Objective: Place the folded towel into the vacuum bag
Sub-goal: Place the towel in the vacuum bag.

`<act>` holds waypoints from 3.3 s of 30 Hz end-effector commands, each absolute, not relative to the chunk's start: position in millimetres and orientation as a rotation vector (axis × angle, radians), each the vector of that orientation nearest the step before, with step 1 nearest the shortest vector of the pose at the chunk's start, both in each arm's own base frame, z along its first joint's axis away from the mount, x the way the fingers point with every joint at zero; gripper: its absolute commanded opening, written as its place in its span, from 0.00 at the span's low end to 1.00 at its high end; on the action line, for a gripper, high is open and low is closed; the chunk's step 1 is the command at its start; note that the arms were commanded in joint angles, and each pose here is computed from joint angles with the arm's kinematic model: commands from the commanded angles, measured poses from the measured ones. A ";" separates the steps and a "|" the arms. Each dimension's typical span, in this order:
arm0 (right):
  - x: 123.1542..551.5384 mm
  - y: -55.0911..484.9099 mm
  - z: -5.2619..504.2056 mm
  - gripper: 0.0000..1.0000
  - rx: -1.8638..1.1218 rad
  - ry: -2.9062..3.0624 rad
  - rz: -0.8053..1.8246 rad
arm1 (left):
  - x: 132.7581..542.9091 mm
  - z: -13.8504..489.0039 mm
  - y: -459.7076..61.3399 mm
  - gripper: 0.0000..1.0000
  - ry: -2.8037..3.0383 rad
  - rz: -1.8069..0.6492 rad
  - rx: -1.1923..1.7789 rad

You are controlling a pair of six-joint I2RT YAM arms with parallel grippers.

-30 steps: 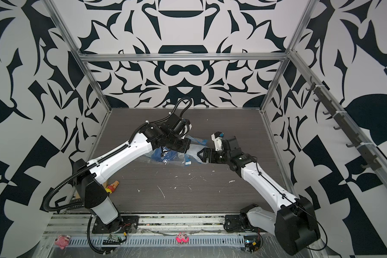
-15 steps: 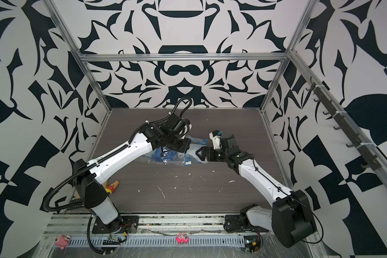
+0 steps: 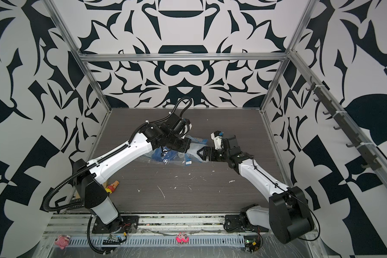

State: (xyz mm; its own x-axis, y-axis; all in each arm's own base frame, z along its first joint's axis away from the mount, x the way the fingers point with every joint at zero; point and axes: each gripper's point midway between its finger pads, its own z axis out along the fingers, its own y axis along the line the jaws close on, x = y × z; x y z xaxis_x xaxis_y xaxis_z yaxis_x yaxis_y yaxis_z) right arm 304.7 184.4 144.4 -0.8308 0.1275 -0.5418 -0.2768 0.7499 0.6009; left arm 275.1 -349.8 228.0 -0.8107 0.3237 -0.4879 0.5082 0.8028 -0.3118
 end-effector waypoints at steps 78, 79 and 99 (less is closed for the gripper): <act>269.8 173.2 237.7 0.51 -0.127 2.293 1.009 | 281.0 235.4 -369.2 0.00 2.524 -0.603 0.609; 270.8 175.0 235.7 0.50 -0.124 2.295 1.021 | 282.6 237.4 -371.6 0.00 2.512 -0.614 0.608; 289.8 193.8 227.5 0.00 -0.029 2.310 1.073 | 279.1 241.5 -375.2 0.00 2.501 -0.635 0.629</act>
